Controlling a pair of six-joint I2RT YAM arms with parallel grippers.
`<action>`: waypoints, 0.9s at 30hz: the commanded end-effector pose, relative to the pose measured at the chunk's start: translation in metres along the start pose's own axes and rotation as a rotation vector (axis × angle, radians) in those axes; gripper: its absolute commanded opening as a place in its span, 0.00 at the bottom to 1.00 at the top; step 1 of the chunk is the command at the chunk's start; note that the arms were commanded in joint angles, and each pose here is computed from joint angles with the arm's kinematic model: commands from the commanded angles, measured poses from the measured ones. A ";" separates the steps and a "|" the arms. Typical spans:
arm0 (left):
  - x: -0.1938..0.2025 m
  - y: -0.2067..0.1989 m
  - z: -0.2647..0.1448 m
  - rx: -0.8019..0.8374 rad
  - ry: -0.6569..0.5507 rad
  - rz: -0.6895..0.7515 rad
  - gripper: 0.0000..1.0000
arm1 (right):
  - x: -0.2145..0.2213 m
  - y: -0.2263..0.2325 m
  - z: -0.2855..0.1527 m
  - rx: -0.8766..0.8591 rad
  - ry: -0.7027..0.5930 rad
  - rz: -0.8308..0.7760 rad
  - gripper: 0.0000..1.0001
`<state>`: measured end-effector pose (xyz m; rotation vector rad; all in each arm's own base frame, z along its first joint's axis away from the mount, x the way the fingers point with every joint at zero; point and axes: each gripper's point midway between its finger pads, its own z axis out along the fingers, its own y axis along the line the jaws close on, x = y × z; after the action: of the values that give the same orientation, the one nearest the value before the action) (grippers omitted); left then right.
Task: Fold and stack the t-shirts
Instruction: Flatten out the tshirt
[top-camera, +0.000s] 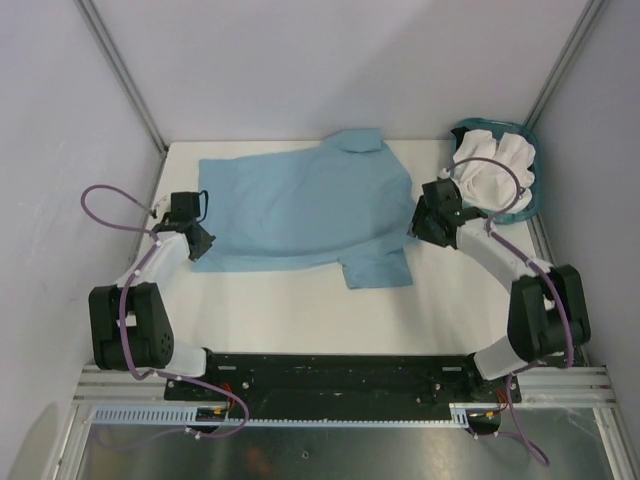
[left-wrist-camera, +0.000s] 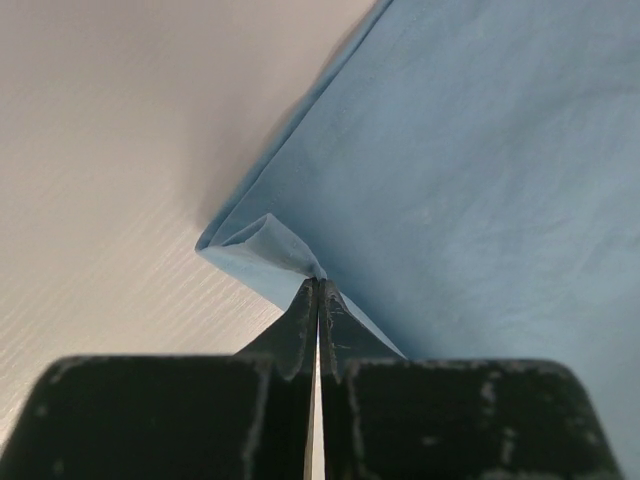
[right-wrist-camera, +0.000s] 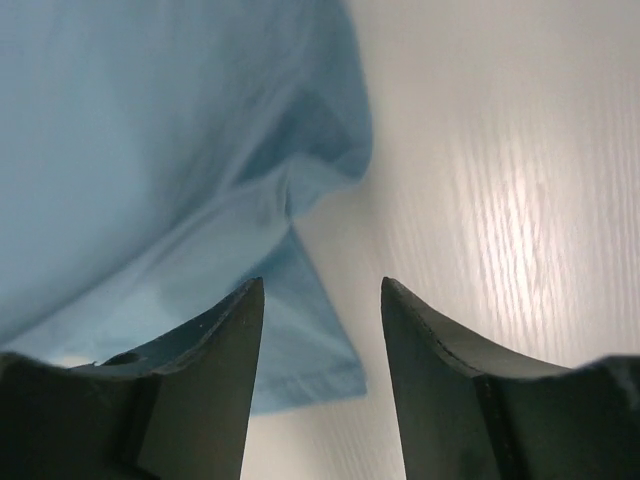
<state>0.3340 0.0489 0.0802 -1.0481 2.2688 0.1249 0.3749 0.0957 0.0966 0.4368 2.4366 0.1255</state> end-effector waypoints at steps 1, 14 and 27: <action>-0.005 -0.002 -0.008 0.034 -0.027 -0.021 0.00 | 0.036 0.000 -0.021 -0.026 0.018 -0.060 0.53; 0.001 -0.002 -0.003 0.032 0.000 -0.020 0.00 | 0.095 -0.006 0.004 -0.028 0.102 -0.098 0.39; 0.009 0.005 -0.002 0.017 0.007 -0.019 0.00 | 0.130 -0.010 -0.002 0.011 0.149 -0.127 0.39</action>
<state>0.3229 0.0440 0.0680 -1.0519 2.3096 0.1101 0.2784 0.1325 0.0199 0.2543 2.6190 0.1302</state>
